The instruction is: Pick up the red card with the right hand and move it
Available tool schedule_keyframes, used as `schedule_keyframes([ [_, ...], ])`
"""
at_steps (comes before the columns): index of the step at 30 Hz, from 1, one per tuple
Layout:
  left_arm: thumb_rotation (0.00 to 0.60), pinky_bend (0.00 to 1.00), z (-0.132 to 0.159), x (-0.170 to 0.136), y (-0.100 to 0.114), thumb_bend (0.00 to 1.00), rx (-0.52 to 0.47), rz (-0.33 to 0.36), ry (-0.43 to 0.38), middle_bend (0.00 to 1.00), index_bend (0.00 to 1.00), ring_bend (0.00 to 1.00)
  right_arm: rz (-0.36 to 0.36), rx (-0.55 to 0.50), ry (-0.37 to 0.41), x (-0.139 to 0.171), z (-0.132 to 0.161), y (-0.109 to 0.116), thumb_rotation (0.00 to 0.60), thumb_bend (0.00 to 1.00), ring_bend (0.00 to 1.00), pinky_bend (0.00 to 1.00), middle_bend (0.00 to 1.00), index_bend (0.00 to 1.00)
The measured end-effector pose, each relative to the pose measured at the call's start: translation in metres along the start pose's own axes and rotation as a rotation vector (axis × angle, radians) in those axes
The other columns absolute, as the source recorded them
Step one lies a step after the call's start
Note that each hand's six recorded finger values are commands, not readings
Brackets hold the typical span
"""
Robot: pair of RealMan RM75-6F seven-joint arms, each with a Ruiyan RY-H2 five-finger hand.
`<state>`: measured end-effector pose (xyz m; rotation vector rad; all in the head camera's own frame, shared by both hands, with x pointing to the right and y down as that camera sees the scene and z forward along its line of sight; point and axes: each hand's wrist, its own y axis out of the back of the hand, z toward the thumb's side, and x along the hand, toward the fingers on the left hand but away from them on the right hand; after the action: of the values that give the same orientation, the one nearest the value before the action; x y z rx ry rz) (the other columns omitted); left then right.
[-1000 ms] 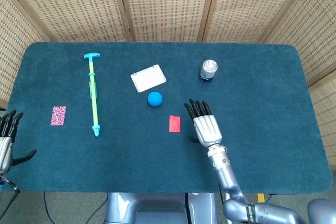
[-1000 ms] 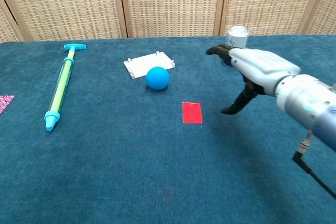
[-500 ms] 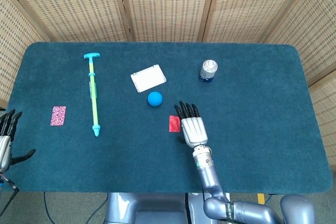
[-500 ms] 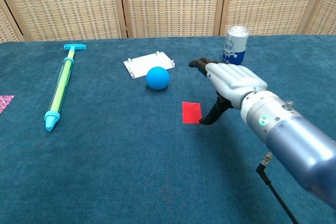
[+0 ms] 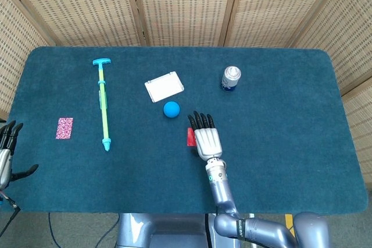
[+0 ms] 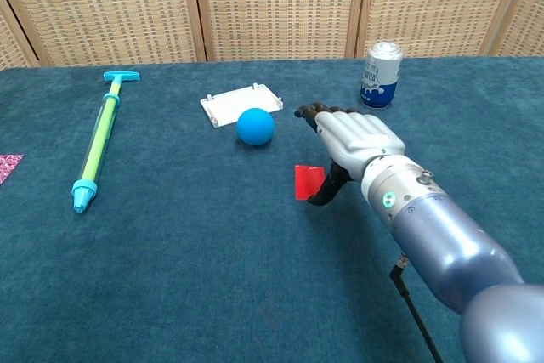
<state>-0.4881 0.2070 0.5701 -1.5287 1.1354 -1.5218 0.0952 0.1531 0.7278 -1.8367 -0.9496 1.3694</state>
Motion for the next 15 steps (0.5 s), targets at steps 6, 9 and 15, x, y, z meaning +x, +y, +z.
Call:
schedule_keyframes([
  [6, 0.600, 0.00, 0.000, 0.001, -0.003, 0.16, 0.006, -0.011, 0.000, 0.00, 0.00, 0.00, 0.016, 0.007, -0.014, -0.007, -0.002, -0.008, 0.600, 0.29, 0.00, 0.00, 0.00, 0.00],
  [9, 0.600, 0.00, -0.001, 0.002, -0.005, 0.16, 0.008, -0.015, 0.005, 0.00, 0.00, 0.00, 0.021, 0.008, -0.017, -0.010, -0.002, -0.011, 0.600, 0.29, 0.00, 0.00, 0.00, 0.00],
  [15, 0.600, 0.00, -0.002, 0.002, -0.006, 0.16, 0.010, -0.018, 0.008, 0.00, 0.00, 0.00, 0.028, 0.015, -0.025, -0.014, -0.004, -0.016, 0.600, 0.29, 0.00, 0.00, 0.00, 0.00],
])
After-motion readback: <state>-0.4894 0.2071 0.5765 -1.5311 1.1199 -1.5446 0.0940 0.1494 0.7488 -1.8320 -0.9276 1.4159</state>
